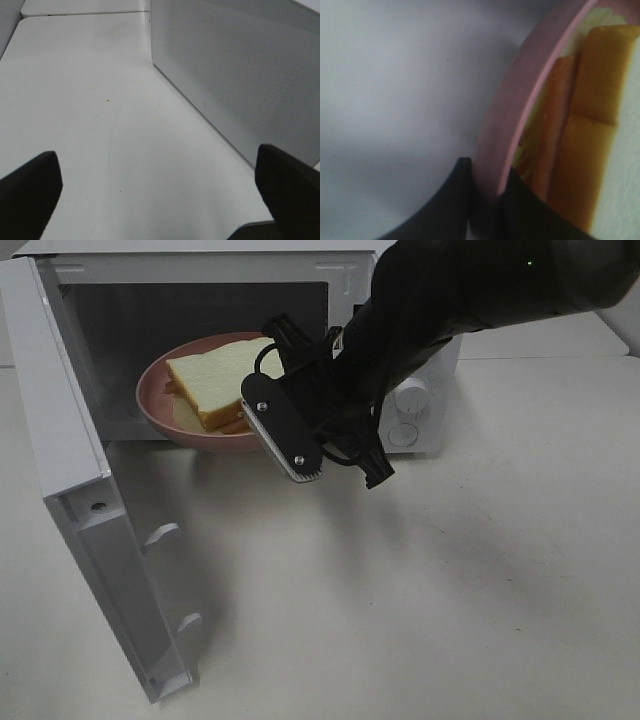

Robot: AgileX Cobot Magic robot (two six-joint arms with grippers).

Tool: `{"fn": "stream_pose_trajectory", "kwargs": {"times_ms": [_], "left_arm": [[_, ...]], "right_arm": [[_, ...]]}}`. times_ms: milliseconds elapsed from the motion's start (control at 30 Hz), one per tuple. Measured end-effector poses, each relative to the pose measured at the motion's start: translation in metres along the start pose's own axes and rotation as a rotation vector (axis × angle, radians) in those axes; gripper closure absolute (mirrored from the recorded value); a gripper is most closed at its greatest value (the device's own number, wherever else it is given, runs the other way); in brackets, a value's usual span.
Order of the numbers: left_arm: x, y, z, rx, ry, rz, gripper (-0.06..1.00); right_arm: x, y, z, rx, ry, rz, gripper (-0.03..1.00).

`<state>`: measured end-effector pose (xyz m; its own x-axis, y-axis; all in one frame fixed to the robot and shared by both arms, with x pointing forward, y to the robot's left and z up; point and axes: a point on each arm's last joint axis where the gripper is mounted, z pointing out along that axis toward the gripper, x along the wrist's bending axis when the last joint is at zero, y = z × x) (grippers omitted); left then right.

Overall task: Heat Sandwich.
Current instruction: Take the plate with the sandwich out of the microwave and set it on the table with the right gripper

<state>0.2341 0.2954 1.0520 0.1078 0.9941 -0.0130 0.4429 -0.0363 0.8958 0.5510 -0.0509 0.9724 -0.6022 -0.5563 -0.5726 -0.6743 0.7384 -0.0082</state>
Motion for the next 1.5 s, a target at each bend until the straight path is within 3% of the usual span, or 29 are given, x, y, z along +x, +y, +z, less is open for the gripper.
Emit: {"fn": "stream_pose_trajectory", "kwargs": {"times_ms": [833,1500], "left_arm": [[0.000,0.000,0.000,0.000,0.000,0.000,-0.03],[0.000,0.000,0.000,0.000,0.000,0.000,-0.03]], "right_arm": [[0.086,0.009,-0.075,-0.008,0.031,0.002,0.84],[0.149,0.015,-0.138,0.008,-0.073,0.074,0.84]]}}
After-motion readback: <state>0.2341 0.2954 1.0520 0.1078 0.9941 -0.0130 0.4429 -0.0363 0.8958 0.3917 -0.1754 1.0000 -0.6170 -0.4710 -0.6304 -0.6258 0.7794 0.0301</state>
